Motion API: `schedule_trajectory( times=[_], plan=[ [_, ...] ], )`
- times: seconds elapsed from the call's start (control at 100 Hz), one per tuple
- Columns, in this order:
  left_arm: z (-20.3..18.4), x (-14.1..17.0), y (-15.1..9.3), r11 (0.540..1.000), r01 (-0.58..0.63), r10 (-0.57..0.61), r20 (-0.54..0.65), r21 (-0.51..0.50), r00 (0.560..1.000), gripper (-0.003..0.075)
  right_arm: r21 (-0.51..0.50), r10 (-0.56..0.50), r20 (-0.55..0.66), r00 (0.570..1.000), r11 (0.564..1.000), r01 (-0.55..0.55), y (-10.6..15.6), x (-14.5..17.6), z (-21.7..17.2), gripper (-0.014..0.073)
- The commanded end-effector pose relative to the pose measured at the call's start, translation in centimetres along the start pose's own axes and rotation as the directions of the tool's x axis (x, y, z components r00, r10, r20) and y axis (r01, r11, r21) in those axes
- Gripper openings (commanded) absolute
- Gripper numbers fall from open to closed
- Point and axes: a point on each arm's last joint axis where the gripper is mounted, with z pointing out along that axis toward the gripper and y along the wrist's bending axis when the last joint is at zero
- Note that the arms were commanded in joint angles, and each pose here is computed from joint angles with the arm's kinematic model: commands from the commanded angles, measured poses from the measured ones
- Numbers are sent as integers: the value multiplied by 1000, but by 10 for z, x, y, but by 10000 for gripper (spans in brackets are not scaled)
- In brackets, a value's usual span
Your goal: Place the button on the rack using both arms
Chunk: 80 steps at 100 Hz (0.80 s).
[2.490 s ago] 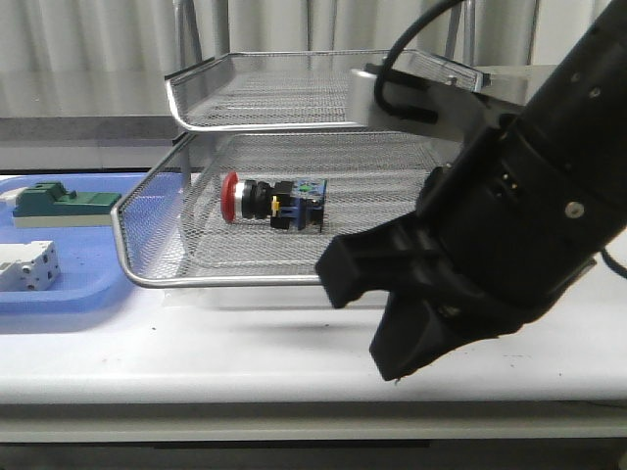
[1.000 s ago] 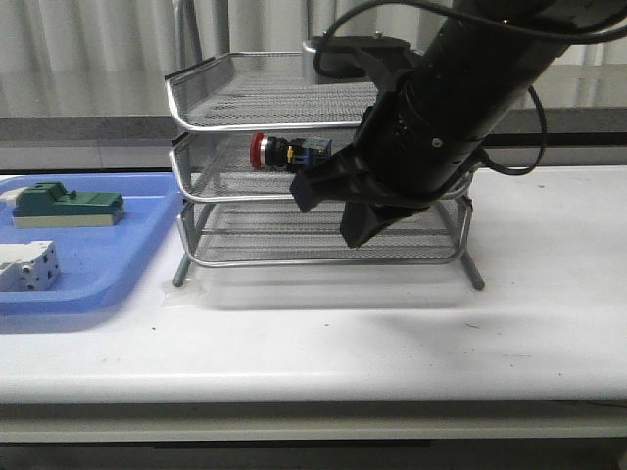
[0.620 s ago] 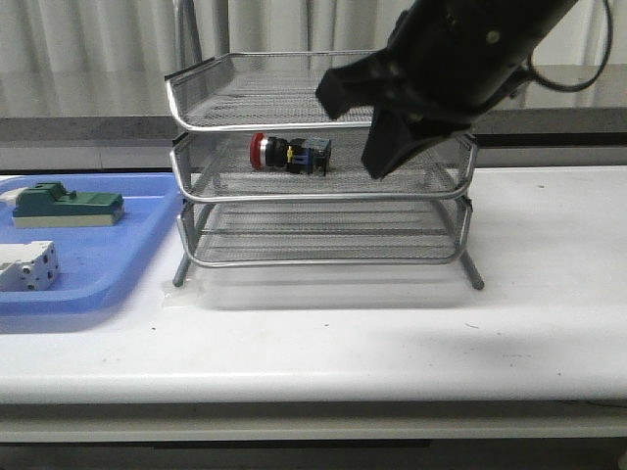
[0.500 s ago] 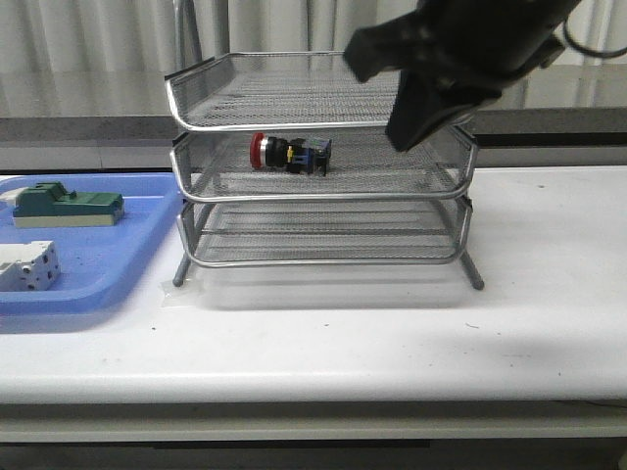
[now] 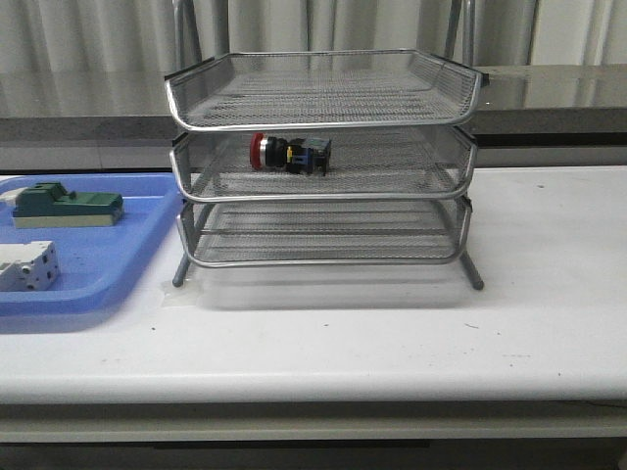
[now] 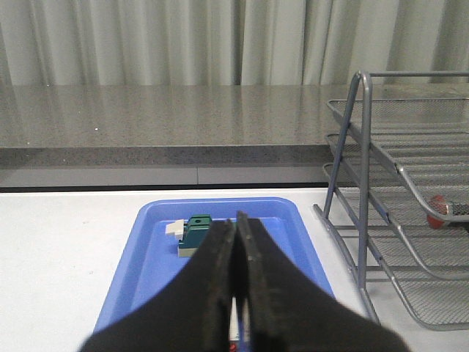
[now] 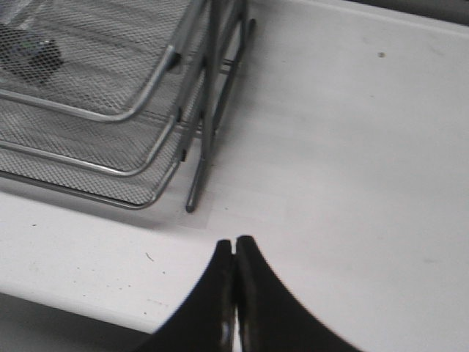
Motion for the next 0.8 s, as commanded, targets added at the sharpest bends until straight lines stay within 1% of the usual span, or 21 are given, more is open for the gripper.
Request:
schedule_trajectory(
  times=[0.0,0.2,0.44,0.6,0.79],
  plan=[
    [-1,-14,3,999,20,-17,78,-35,997,-20,39,15,136,991,999,-21,-8,3,-30,-58],
    [-1,-14,3,999,20,-17,78,-35,997,-20,65,25,248,969,997,-42,-10,43,-71,-58],
    [-1,-14,3,999,20,-17,78,-35,997,-20,75,11,358,934,996,-41,-7,85,-104,-58],
    [-1,-14,3,999,20,-17,78,-35,997,-20,88,-5,403,915,996,-34,-7,97,-113,-58],
    [-1,-14,3,999,20,-17,78,-35,997,-20,88,-4,402,916,996,-34,-7,98,-113,-58]
  ],
)
